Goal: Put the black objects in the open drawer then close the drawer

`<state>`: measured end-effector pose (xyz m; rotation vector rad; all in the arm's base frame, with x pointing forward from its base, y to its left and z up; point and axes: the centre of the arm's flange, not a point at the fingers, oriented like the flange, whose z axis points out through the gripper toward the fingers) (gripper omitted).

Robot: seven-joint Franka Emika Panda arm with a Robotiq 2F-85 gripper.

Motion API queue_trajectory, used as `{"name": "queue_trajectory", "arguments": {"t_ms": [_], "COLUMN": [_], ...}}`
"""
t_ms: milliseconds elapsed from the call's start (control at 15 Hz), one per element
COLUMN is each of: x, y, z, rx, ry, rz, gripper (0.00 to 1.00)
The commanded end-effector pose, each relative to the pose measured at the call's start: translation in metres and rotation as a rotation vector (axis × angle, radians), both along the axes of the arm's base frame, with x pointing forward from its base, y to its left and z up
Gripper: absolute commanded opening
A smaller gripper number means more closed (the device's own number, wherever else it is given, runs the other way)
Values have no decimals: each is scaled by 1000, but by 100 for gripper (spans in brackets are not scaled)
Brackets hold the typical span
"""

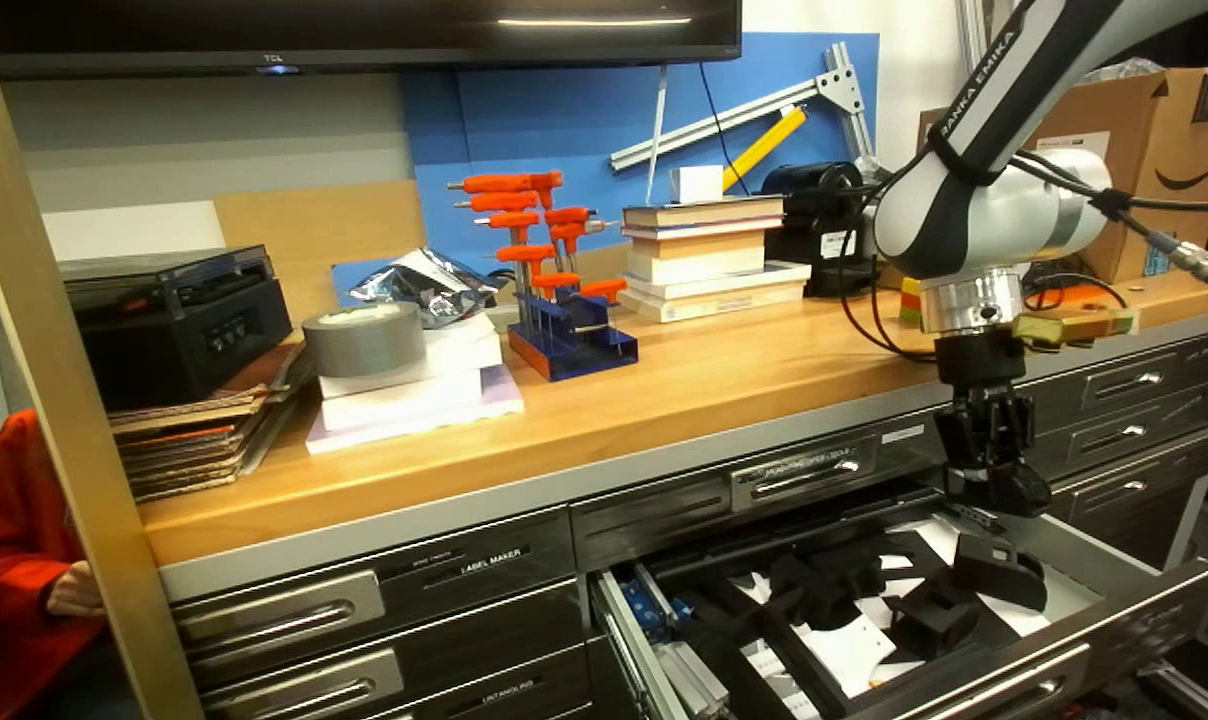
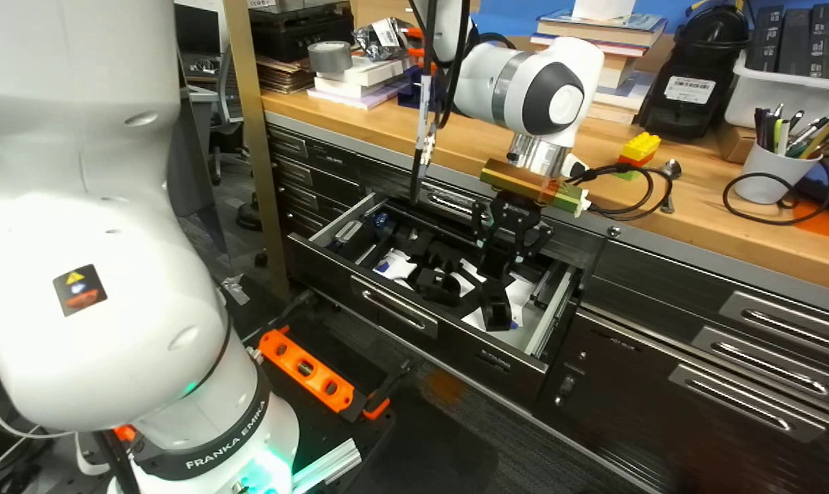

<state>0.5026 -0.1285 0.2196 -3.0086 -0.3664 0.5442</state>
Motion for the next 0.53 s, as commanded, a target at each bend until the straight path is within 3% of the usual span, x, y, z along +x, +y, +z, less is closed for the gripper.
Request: {"name": "queue_trajectory", "arguments": {"t_ms": [0, 467], "x": [-15, -22], "y": [8, 32], "z": [-4, -13], "rx": [38, 74], "ry": [-7, 23], "rz": [98, 164], "gripper": [31, 31]}}
